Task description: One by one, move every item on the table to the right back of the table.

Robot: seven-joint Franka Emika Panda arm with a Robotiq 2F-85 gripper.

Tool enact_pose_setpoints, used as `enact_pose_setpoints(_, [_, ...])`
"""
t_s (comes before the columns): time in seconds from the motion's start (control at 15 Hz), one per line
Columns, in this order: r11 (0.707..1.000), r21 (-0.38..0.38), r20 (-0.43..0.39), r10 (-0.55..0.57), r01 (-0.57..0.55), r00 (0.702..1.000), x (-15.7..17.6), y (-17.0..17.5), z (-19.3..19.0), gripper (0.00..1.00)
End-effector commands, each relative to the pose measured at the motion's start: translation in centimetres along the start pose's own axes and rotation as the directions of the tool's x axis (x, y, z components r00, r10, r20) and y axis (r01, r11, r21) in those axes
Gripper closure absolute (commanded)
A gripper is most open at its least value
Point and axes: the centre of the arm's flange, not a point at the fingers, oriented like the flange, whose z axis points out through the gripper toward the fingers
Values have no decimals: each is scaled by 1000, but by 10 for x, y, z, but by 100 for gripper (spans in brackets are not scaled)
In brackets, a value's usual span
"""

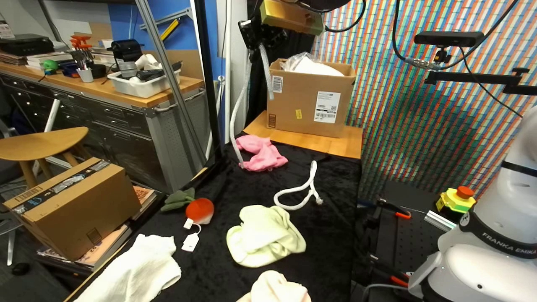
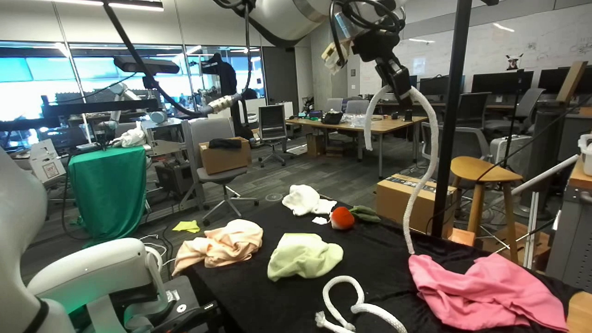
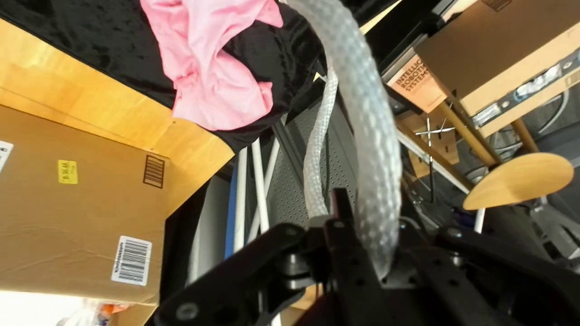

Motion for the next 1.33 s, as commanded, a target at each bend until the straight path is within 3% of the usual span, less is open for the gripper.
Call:
enact_pose_setpoints(0.0, [993, -28, -62, 109, -111, 992, 8, 15, 10, 90])
enact_pose_setpoints(0.33, [971, -135, -38, 194, -197, 980, 2, 40, 74, 91])
enact_pose_setpoints(0.73, [939, -263, 45, 239, -220, 970, -40, 59, 162, 91])
enact_pose_setpoints(1.27, [937, -317, 146, 202, -148, 969, -91, 42, 226, 91])
